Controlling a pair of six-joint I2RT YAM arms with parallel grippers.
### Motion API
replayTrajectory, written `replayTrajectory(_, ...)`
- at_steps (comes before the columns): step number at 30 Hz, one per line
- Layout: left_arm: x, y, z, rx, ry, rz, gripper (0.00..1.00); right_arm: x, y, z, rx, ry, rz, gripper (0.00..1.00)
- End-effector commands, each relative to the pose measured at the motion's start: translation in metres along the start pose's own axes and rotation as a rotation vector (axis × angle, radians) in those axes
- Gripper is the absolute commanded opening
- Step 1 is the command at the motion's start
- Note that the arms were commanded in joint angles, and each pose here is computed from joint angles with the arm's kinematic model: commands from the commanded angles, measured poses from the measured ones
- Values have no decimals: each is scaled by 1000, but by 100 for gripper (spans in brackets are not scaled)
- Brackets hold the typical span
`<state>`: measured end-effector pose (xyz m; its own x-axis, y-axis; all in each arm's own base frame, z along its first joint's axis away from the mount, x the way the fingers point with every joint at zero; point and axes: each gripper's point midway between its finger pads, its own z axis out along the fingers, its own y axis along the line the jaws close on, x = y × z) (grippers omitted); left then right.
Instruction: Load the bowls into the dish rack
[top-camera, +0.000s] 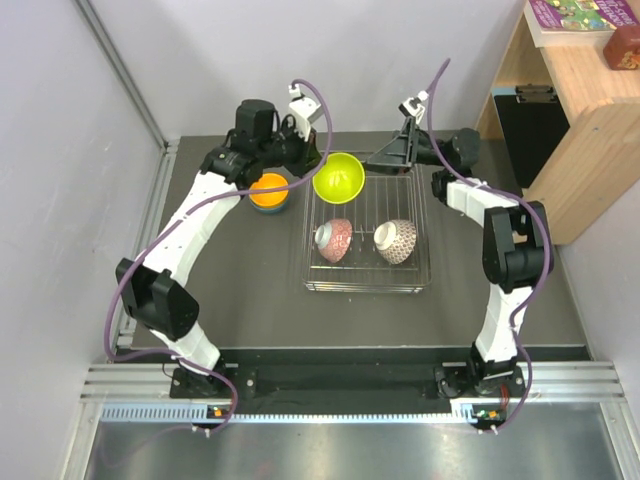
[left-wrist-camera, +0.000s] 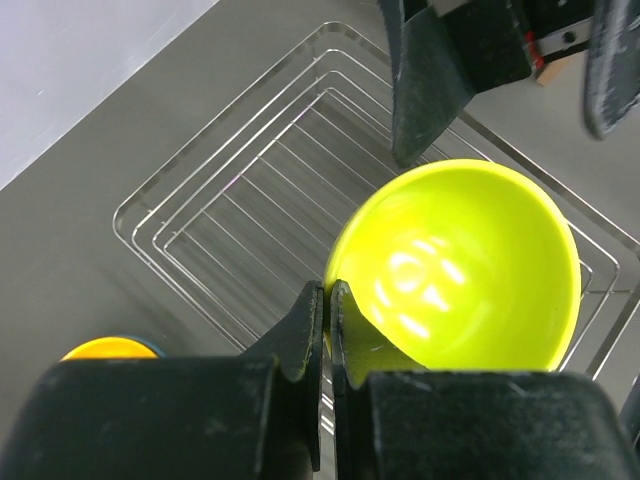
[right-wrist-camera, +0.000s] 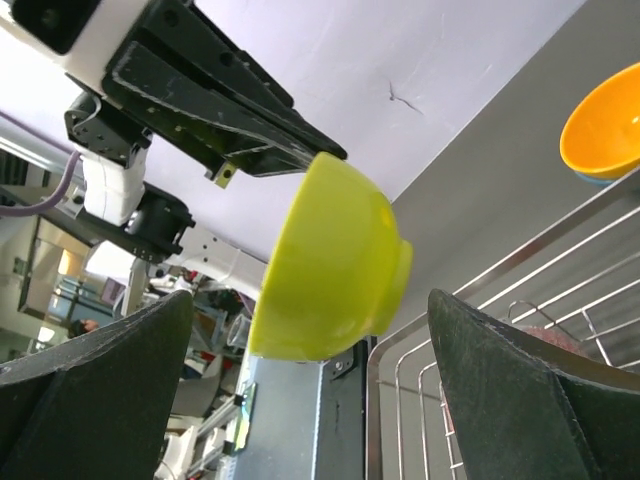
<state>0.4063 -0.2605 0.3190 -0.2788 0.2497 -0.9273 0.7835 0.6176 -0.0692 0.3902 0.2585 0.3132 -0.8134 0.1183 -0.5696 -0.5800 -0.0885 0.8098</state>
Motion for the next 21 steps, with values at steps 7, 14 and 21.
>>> replayTrajectory(7,-43,-22,-13,41,-111,59,0,9,-5,6,17,-5,-48,99)
replayTrajectory(14,-38,-26,-8,44,-99,73,0,21,0,19,8,29,-40,100)
replayTrajectory(21,-34,-27,-4,41,-89,83,0,36,-10,25,42,68,-18,100)
